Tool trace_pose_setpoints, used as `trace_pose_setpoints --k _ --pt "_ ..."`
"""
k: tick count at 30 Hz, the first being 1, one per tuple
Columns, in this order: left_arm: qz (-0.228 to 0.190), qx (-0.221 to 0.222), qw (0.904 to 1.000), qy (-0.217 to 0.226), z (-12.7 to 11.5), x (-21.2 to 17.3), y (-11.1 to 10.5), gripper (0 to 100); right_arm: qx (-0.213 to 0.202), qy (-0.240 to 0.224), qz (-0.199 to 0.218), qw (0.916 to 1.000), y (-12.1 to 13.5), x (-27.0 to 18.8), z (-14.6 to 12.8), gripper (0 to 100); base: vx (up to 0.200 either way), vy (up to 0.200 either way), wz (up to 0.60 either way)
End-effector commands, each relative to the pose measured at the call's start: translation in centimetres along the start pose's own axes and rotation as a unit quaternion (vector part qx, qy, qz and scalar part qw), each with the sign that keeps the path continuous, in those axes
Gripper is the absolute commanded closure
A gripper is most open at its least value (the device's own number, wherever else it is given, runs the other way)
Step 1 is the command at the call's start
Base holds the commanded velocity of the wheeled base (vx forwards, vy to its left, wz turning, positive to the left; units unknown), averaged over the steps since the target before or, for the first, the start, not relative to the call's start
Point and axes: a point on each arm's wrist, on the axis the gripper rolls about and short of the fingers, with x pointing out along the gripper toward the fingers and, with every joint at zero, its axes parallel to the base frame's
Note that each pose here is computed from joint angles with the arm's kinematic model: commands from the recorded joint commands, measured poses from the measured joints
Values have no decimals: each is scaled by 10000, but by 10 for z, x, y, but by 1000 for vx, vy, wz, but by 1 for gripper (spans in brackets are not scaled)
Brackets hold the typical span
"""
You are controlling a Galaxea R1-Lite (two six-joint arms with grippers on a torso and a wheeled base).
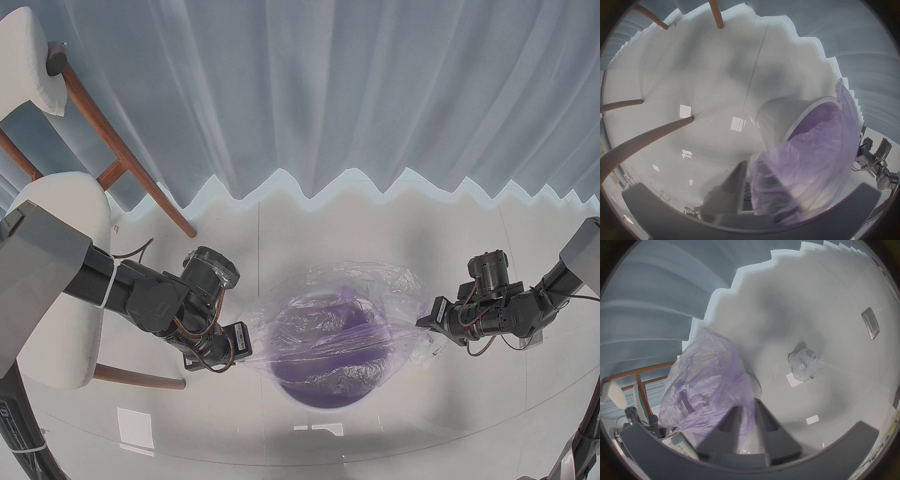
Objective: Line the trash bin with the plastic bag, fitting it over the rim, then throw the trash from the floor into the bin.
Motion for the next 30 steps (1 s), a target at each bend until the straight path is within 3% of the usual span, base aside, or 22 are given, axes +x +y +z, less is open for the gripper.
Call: trace_pose_setpoints --k 1,5,7,13,16,19,23,24,25,30 --pt "-158 -45 9997 -202 2 -15 -4 0 103 -140 152 9997 8 -13 3 0 0 0 0" --pt "-323 -15 9990 -302 -2 -36 -5 0 532 -346 394 9972 23 -34 7 0 0 0 0" --pt "-453 21 9985 -320 -18 -62 5 0 1226 -388 806 9884 43 -64 4 0 0 0 0" --pt "-882 183 9959 -51 -60 -98 29 0 1494 0 875 9849 61 -93 -22 0 0 0 0" --pt "-1010 191 9947 -42 -77 -107 43 0 1779 412 921 9789 80 -89 -40 0 0 0 0" --pt "-1177 173 9921 -397 -87 -112 55 0 2050 763 681 9734 86 -67 -57 0 0 0 0" --pt "-1443 60 9807 -1316 -95 -124 71 0 2021 833 275 9754 89 -34 -70 0 0 0 0" --pt "-1443 60 9807 -1316 -95 -124 71 0 2021 833 275 9754 89 -34 -70 0 0 0 0" --pt "-1536 -11 9728 -1734 -104 -128 82 0 2074 861 186 9743 93 -21 -72 0 0 0 0" --pt "-1800 -102 9576 -2246 -122 -132 104 0 2382 840 196 9674 102 6 -64 0 0 0 0"
